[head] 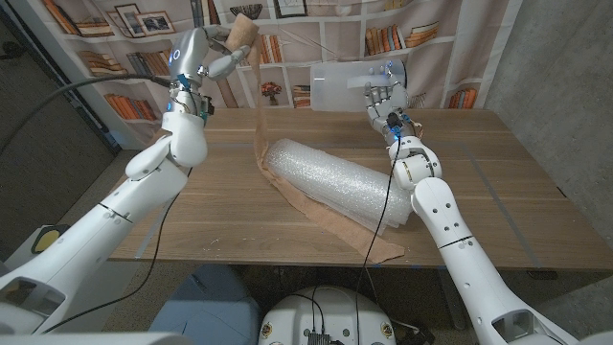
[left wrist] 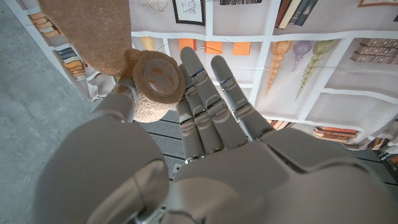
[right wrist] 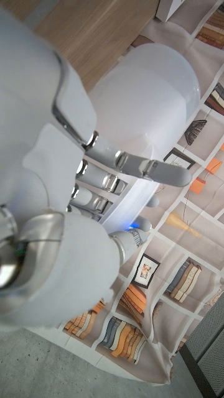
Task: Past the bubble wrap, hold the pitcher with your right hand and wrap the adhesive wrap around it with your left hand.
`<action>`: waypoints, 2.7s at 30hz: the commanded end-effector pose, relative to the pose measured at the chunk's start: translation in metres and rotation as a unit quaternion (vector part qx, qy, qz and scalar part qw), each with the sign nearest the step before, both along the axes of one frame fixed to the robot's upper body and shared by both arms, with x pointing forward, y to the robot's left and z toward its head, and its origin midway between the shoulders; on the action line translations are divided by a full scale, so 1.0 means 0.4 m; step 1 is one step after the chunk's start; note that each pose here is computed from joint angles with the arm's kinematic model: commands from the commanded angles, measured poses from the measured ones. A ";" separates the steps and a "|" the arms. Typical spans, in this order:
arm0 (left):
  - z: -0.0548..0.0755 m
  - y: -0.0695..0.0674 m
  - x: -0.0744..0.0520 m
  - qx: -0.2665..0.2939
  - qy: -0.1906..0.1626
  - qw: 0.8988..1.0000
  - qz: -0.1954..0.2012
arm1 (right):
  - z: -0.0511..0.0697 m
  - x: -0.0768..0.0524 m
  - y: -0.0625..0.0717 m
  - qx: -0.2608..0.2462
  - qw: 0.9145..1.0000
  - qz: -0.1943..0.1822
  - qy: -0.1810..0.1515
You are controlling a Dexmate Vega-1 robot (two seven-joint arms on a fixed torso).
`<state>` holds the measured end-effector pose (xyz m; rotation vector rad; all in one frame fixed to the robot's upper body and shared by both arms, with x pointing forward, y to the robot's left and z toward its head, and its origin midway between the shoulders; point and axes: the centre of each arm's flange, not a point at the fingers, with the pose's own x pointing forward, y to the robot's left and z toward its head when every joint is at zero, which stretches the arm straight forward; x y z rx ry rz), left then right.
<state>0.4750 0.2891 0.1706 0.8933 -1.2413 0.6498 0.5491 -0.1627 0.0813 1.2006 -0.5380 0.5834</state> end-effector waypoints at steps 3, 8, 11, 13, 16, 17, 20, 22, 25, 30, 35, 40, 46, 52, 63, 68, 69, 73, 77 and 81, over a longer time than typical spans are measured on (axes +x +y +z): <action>0.042 -0.054 -0.034 0.033 -0.020 0.999 -0.031 | 0.024 -0.005 0.028 0.046 0.998 0.043 0.007; 0.051 -0.059 -0.041 0.036 -0.023 0.998 -0.036 | 0.023 -0.007 0.042 0.041 0.998 0.044 0.004; 0.053 -0.061 -0.049 0.035 -0.025 0.998 -0.035 | 0.021 -0.007 0.044 0.036 0.999 0.040 0.001; 0.053 -0.061 -0.056 0.034 -0.028 0.998 -0.035 | 0.019 -0.007 0.041 0.035 0.999 0.034 -0.002; 0.055 -0.057 -0.064 0.030 -0.033 0.998 -0.036 | 0.019 -0.006 0.040 0.033 0.999 0.030 -0.002; 0.055 -0.055 -0.067 0.029 -0.035 0.998 -0.036 | 0.019 -0.007 0.040 0.032 0.999 0.030 -0.004; 0.057 -0.052 -0.074 0.026 -0.040 0.998 -0.038 | 0.020 -0.007 0.041 0.029 0.999 0.030 -0.004; 0.058 -0.050 -0.079 0.025 -0.043 0.998 -0.038 | 0.020 -0.007 0.044 0.028 0.999 0.031 -0.004; 0.056 -0.048 -0.085 0.023 -0.047 0.998 -0.041 | 0.020 -0.008 0.047 0.026 0.999 0.032 -0.002; 0.054 -0.048 -0.097 0.021 -0.054 0.997 -0.046 | 0.017 -0.006 0.048 0.024 0.999 0.029 0.000; 0.056 -0.046 -0.107 0.019 -0.062 0.997 -0.046 | 0.017 -0.007 0.048 0.024 0.999 0.029 -0.001; 0.068 -0.041 -0.105 0.017 -0.063 0.997 -0.043 | 0.015 -0.009 0.048 0.024 0.999 0.028 -0.002; 0.086 -0.044 -0.106 0.014 -0.059 0.996 -0.058 | 0.013 -0.017 0.050 0.022 0.999 0.033 -0.003; 0.104 -0.063 -0.101 0.025 -0.055 0.996 -0.065 | 0.000 -0.030 0.064 0.015 0.999 0.044 0.000; 0.159 -0.088 -0.078 0.040 -0.036 0.995 -0.085 | -0.011 -0.056 0.078 0.010 0.998 0.056 -0.003; 0.165 -0.093 -0.080 0.036 -0.037 0.994 -0.095 | -0.015 -0.067 0.079 0.007 0.998 0.058 -0.004; 0.165 -0.095 -0.081 0.038 -0.037 0.994 -0.095 | -0.016 -0.068 0.079 0.007 0.998 0.058 -0.003; 0.165 -0.097 -0.084 0.039 -0.038 0.994 -0.094 | -0.020 -0.073 0.078 0.005 0.998 0.058 -0.003; 0.166 -0.098 -0.084 0.039 -0.038 0.994 -0.093 | -0.022 -0.077 0.078 0.003 0.998 0.059 -0.003; 0.168 -0.101 -0.084 0.041 -0.037 0.994 -0.090 | -0.026 -0.083 0.079 -0.001 0.998 0.064 -0.002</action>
